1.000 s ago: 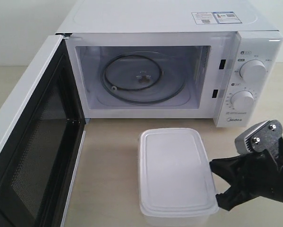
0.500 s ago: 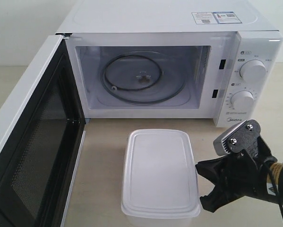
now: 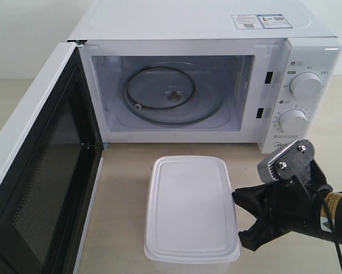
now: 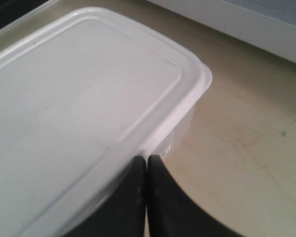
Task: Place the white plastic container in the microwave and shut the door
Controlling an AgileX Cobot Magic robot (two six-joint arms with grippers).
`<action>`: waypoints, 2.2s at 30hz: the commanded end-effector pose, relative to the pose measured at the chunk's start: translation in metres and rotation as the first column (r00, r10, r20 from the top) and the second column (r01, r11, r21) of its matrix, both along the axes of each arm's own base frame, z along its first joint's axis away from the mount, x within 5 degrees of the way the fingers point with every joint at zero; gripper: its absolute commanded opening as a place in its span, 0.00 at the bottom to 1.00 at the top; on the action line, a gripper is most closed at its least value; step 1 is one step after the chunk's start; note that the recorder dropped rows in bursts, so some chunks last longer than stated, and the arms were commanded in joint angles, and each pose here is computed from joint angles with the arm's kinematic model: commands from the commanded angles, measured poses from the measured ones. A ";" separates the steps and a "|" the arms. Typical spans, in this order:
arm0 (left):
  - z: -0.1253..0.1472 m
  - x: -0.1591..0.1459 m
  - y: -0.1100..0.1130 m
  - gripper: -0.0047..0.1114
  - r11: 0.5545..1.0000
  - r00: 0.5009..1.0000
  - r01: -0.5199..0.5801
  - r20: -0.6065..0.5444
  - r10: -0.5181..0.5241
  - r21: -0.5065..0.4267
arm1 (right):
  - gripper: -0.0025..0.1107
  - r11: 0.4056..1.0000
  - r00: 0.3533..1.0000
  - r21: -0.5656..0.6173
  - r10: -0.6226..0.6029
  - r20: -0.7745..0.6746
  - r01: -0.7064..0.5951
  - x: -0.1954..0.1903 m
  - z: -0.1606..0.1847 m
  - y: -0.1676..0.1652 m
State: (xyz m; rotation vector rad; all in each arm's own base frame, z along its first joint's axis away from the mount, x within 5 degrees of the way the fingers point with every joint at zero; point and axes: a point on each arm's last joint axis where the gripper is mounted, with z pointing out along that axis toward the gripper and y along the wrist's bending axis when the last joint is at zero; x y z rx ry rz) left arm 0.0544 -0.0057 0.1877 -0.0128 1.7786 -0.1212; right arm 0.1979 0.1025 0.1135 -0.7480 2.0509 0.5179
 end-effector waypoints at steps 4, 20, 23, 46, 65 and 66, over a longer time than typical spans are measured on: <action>-0.001 0.000 0.000 0.08 1.000 1.000 -0.002 0.001 0.002 -0.004 | 0.02 0.998 0.998 0.004 -0.064 0.002 0.064 0.002 0.005 -0.003; -0.001 0.000 0.000 0.08 1.000 1.000 -0.002 0.001 0.002 -0.004 | 0.02 0.906 0.913 0.266 -0.234 -0.335 0.330 -0.004 0.018 -0.002; -0.001 0.000 0.000 0.08 1.000 1.000 -0.002 0.001 0.002 -0.004 | 0.02 0.876 0.882 0.301 -0.242 -0.404 0.378 -0.005 0.018 -0.001; -0.001 0.000 0.000 0.08 1.000 1.000 -0.002 0.001 0.002 -0.004 | 0.02 0.885 0.866 0.437 0.087 -0.492 0.159 -0.011 0.029 -0.024; -0.001 0.000 0.000 0.08 1.000 1.000 -0.002 0.001 0.002 -0.004 | 0.02 0.796 0.736 0.501 0.106 -0.668 0.340 0.022 -0.002 -0.043; -0.001 0.000 0.000 0.08 1.000 1.000 -0.002 0.001 0.002 -0.004 | 0.02 0.783 0.726 0.497 0.088 -0.682 0.373 0.022 -0.002 -0.050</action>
